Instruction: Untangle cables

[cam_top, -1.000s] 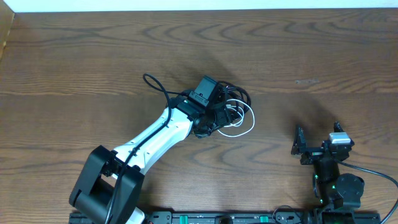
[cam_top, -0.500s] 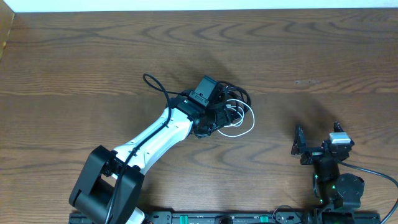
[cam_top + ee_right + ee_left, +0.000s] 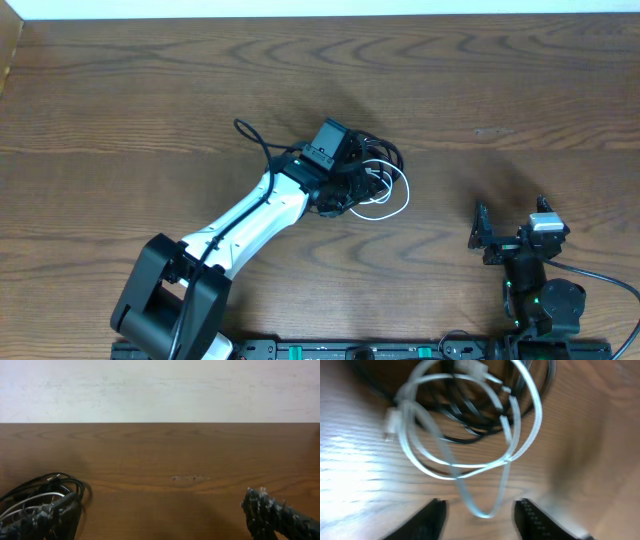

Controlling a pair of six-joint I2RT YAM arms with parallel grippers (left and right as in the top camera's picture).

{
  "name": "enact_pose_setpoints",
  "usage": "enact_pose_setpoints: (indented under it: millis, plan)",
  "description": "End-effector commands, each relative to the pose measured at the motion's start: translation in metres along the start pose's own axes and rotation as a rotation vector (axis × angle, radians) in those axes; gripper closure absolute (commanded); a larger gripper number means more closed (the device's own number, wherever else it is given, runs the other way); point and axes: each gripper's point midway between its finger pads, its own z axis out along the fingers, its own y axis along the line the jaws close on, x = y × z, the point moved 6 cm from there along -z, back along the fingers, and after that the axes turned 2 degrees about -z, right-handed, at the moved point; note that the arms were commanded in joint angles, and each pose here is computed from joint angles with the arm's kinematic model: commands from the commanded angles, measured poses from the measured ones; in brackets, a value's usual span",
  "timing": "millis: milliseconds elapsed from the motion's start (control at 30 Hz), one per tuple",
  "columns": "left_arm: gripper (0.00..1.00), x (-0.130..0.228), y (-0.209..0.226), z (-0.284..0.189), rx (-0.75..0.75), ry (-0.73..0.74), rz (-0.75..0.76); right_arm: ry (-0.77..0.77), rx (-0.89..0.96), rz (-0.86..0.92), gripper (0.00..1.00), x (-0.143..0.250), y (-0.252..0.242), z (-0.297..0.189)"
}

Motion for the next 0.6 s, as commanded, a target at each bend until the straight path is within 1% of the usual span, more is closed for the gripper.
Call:
enact_pose_setpoints:
  millis: [0, 167, 233, 300, 467, 567]
  plan:
    - [0.56, 0.0012, -0.0101, -0.0099, 0.099, 0.078, -0.03, 0.006, 0.003, 0.002, 0.01, 0.0014, 0.0, 0.0001]
    - [0.56, -0.0015, -0.009, -0.011, 0.101, 0.074, -0.039, 0.006, 0.003, 0.002, 0.01, 0.0014, 0.0, 0.0001]
    - [0.59, -0.0015, -0.0092, -0.011, 0.101, 0.074, -0.039, 0.006, 0.003, 0.002, 0.01, 0.0014, 0.0, 0.0001]
    - [0.8, -0.0015, -0.0091, -0.011, 0.101, 0.074, -0.039, 0.006, 0.003, 0.002, 0.01, 0.0014, 0.0, 0.0001]
    - [0.81, -0.0015, -0.0089, -0.011, 0.099, 0.073, -0.038, 0.006, 0.003, 0.002, 0.01, 0.0014, 0.0, 0.0001]
    - [0.75, -0.0036, -0.0074, -0.0107, 0.087, 0.053, -0.031, 0.006, 0.003, 0.002, 0.01, 0.0014, 0.0, 0.0001]
